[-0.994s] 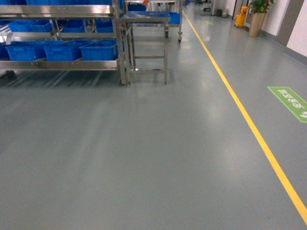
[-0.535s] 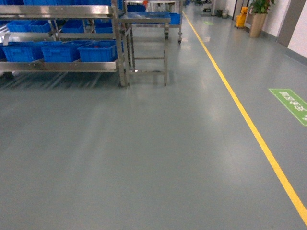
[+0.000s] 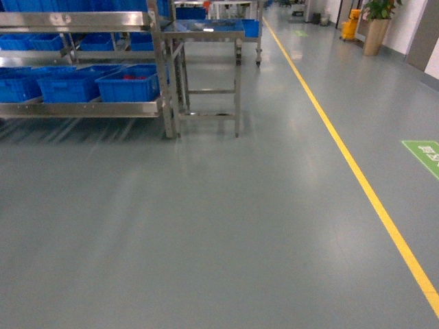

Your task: Pick blue part to blue bin on bottom shelf

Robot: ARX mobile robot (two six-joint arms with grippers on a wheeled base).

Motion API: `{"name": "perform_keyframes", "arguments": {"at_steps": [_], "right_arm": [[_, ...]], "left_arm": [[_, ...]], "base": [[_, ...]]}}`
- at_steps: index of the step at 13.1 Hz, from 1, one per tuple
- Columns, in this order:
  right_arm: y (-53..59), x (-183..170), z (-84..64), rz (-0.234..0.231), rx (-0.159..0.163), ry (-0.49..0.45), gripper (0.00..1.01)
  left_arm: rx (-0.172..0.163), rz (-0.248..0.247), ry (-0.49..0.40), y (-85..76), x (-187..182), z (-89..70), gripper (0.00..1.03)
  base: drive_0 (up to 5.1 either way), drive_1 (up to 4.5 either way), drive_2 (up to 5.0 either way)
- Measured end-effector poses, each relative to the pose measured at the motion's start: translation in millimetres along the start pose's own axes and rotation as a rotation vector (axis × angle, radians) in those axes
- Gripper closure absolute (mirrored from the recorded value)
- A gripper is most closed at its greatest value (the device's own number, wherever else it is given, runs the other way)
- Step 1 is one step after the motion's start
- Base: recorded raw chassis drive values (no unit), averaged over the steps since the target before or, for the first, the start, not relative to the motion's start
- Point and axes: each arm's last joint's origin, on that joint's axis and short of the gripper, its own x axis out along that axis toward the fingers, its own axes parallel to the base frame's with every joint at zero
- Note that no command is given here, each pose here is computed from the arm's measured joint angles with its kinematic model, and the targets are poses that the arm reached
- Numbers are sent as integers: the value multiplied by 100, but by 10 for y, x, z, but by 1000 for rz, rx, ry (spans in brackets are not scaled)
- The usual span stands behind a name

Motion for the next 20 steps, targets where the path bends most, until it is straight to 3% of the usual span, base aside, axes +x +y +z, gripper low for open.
{"name": "perform_keyframes", "arguments": {"at_steps": [20], "right_arm": [[0,0,-3,-1,0,3,3]], "left_arm": [[2,1,3,1,1,-5,59]], "base": [[5,437,-427]]}}
